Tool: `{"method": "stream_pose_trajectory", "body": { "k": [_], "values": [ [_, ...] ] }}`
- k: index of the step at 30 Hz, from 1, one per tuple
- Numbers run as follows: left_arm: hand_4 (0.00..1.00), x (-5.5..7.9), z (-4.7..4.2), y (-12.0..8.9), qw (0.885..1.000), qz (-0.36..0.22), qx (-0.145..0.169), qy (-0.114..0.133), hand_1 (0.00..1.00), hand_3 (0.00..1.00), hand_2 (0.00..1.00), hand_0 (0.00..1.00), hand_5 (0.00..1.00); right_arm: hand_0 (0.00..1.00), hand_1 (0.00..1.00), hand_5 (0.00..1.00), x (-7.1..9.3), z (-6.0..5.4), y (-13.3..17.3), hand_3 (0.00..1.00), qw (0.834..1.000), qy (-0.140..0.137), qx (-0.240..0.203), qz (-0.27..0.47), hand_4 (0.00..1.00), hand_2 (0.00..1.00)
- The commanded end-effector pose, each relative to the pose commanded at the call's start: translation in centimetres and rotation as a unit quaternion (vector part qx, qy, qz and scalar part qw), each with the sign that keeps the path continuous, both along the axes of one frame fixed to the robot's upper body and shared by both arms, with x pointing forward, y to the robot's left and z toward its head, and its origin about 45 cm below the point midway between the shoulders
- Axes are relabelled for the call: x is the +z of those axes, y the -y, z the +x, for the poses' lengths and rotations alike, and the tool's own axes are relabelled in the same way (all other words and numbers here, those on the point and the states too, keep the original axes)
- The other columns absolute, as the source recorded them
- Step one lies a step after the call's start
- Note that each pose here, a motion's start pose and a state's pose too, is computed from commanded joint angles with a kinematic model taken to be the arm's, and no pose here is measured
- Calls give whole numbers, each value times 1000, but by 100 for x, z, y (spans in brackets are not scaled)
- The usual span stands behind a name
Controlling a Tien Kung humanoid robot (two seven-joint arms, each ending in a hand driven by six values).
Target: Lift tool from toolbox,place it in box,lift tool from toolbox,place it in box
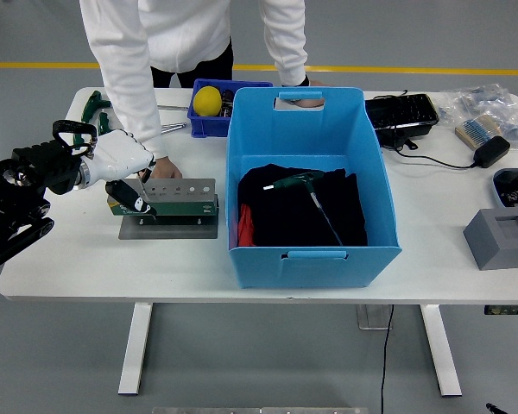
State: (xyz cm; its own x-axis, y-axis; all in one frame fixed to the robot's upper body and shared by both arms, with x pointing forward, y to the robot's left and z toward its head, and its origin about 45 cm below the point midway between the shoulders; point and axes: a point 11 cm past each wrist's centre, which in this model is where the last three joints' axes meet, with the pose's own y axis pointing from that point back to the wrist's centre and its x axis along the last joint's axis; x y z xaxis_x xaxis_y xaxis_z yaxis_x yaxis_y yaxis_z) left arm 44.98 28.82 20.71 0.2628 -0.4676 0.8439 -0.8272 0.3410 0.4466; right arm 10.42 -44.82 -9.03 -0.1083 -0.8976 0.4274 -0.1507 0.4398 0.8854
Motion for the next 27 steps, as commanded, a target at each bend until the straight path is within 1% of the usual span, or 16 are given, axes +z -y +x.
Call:
{"method": "stream_pose_trajectory", "body": {
  "k": [1,6,7,12,13,18,19,24,25,27],
  "values": [
    [998,-8,1,-11,1000,3,0,-1,622,436,538,788,781,620,596,689,0,0,0,571,1000,0,0,0,829,677],
    [998,-29,3,-38,1000,14,1,-5,622,436,538,788,781,620,596,689,1,3,2,571,1000,0,0,0,829,677],
    [998,-29,4,-40,1000,16,1,-4,548,375,442,788,785,620,596,692,2,4,2,572,1000,0,0,0,831,677],
    [998,-22,10,-17,1000,18,-7,-2,548,375,442,788,785,620,596,692,2,5,3,572,1000,0,0,0,831,677],
    [998,-23,10,-11,1000,18,-9,-1,444,315,363,783,789,620,596,693,2,5,3,572,1000,0,0,0,832,677],
    [998,-35,14,2,1000,22,-16,0,444,315,363,783,789,620,596,693,2,5,2,572,1000,0,0,0,832,677],
    [998,-36,15,1,1000,23,-16,1,385,267,315,774,792,619,596,694,2,5,2,572,1000,0,1,0,833,677],
    [998,-32,28,-12,999,25,-20,3,385,267,315,774,792,619,596,694,3,6,2,572,1000,0,1,0,833,677],
    [998,-31,30,-13,999,25,-20,4,347,229,292,756,791,619,596,694,3,6,2,572,1000,0,1,0,833,675],
    [998,-25,35,-12,999,24,-22,5,347,229,292,756,791,619,596,694,3,7,2,572,1000,0,1,0,833,675]
  ]
}}
